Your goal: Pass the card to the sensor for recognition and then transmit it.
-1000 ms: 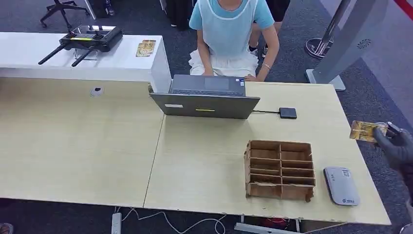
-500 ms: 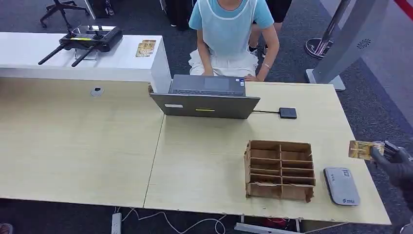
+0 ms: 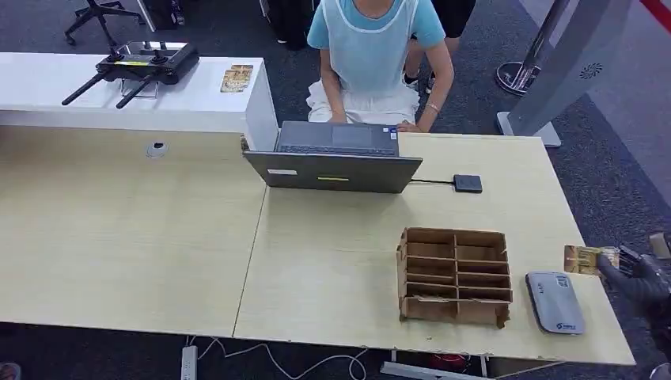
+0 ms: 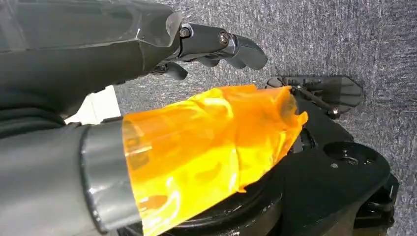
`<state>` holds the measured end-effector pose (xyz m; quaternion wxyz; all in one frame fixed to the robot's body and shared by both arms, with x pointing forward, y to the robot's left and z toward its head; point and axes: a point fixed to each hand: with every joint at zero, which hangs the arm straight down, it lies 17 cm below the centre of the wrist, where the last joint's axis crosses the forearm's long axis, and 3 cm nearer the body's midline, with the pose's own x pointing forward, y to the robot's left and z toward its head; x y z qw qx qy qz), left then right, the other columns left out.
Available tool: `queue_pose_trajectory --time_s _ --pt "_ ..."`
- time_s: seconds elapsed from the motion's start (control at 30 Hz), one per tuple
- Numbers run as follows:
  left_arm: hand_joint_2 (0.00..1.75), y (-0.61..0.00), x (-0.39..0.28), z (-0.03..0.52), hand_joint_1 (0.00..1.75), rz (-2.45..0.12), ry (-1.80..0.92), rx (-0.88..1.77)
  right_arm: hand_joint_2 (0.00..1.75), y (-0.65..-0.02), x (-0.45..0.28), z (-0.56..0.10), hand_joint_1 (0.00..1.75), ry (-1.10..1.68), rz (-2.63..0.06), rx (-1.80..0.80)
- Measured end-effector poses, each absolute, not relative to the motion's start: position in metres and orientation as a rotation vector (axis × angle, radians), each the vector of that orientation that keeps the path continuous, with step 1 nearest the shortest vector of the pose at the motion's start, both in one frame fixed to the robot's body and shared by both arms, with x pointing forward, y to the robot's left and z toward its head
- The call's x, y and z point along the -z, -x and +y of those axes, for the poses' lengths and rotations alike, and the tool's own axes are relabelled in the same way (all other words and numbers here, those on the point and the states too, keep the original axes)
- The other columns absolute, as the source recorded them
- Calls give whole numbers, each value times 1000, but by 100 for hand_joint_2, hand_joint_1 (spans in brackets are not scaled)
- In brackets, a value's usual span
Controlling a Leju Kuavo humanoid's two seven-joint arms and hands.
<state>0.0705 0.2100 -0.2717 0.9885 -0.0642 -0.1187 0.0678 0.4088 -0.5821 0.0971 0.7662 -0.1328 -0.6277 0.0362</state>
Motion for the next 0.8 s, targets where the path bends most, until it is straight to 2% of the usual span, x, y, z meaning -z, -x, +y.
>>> queue_pose_trajectory --time_s 0.8 --pt "0 -75 269 210 0 -264 157 -140 175 -399 -66 -574 175 271 -1282 -145"
